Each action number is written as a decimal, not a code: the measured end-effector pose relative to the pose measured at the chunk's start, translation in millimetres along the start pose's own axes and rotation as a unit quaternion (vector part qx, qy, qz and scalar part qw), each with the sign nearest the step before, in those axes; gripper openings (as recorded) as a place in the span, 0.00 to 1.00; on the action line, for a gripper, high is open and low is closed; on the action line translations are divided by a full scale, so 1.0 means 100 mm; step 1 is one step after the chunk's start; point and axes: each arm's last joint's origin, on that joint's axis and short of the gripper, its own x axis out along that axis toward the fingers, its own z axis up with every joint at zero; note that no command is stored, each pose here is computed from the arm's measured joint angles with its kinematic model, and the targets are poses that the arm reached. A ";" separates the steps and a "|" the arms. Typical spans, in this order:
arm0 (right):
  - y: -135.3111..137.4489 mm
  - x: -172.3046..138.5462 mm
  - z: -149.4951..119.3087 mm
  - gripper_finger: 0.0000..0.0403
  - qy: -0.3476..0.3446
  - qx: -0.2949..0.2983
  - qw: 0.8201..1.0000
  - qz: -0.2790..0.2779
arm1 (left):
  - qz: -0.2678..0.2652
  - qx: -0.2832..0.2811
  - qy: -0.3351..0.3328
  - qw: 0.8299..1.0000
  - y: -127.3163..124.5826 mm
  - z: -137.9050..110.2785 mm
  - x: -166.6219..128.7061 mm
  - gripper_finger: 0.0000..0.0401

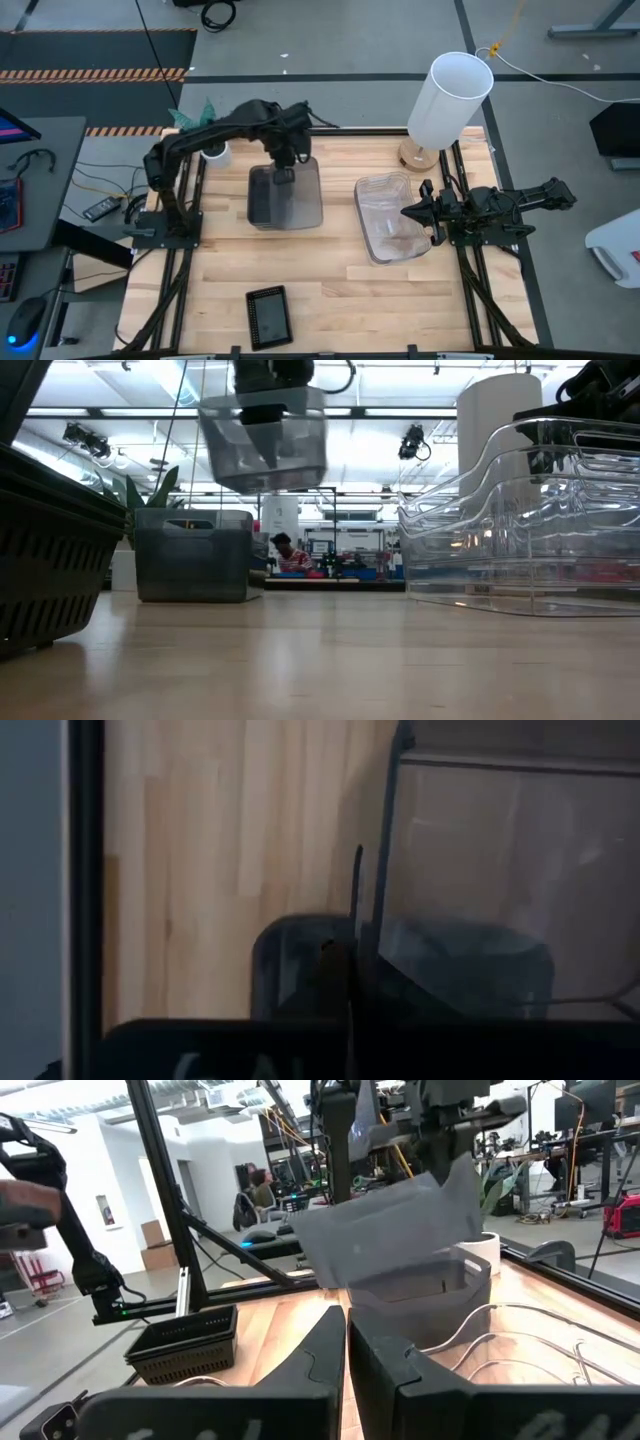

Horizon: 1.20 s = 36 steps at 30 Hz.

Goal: Stack baskets by color
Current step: Stack the right gray bin on the gray bins

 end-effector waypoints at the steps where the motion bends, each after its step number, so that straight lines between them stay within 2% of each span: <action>1: 0.00 0.00 0.00 0.06 0.000 0.000 1.000 0.000 | 0.002 0.001 0.000 1.000 0.03 -0.03 -0.04 0.00; 12: 0.00 0.00 0.00 0.06 0.000 0.000 1.000 0.000 | 0.012 0.027 0.029 0.999 0.49 -0.25 -0.03 0.00; 18: 0.00 0.00 0.00 0.06 0.000 0.000 1.000 0.000 | 0.006 0.039 0.036 0.999 0.66 -0.37 -0.06 0.00; 26: 0.00 0.00 0.00 0.06 0.000 0.000 1.000 0.000 | 0.008 0.051 0.046 0.998 0.66 -0.39 -0.04 0.00; 36: 0.00 0.00 0.00 0.06 0.000 0.000 1.000 0.000 | -0.024 0.030 0.102 0.994 0.57 -0.59 0.47 0.00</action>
